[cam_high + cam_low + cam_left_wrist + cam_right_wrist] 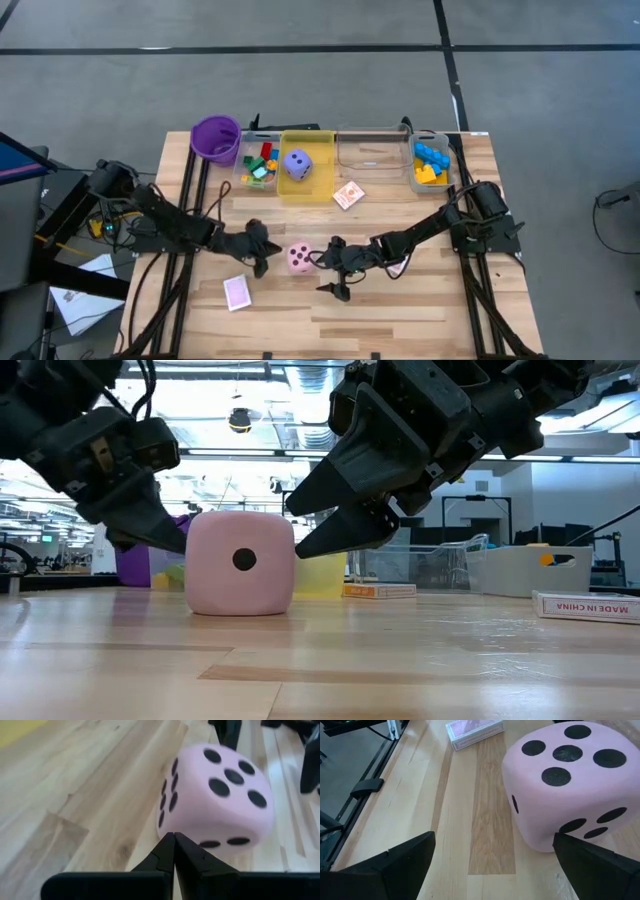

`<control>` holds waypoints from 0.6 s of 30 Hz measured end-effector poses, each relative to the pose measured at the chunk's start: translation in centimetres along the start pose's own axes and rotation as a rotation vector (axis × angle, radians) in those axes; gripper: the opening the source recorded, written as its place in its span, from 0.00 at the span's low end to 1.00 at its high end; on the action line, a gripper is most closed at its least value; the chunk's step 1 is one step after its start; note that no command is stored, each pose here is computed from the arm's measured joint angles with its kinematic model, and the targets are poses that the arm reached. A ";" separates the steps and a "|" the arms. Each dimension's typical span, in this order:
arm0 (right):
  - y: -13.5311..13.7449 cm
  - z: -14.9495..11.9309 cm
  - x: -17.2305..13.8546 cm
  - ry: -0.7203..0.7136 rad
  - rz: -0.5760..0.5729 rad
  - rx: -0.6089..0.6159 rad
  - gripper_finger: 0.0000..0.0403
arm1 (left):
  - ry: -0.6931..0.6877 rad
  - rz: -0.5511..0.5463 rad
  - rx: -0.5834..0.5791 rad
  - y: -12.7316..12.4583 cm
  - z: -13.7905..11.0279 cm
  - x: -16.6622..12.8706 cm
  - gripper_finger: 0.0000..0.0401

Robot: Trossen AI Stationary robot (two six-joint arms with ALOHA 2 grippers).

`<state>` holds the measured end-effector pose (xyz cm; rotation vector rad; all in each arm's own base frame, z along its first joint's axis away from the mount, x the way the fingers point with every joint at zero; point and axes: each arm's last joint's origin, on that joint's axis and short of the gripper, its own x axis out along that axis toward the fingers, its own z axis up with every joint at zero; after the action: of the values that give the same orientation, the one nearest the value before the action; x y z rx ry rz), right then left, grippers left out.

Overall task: Pick & Place Toys
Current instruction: Put the large pink dice into the yellow bin

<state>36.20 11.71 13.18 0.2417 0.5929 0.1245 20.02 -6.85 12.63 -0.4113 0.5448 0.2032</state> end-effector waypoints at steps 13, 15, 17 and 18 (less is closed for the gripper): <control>0.0 0.0 0.0 -0.001 0.000 0.000 0.99 | -0.029 -0.009 -0.017 0.1 0.5 0.1 0.00; 0.0 0.0 0.0 -0.002 0.000 0.000 0.99 | -0.022 -0.008 -0.019 0.1 0.4 0.1 0.00; 0.0 0.0 0.0 -0.002 0.000 0.000 0.99 | -0.010 -0.023 -0.022 0.0 0.4 0.1 0.00; 0.0 0.0 0.0 -0.002 0.000 0.000 0.99 | -0.002 -0.034 -0.030 0.0 0.4 0.1 0.00</control>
<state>36.22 11.70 13.20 0.2423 0.5910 0.1245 20.30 -6.67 12.84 -0.4491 0.5330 0.1792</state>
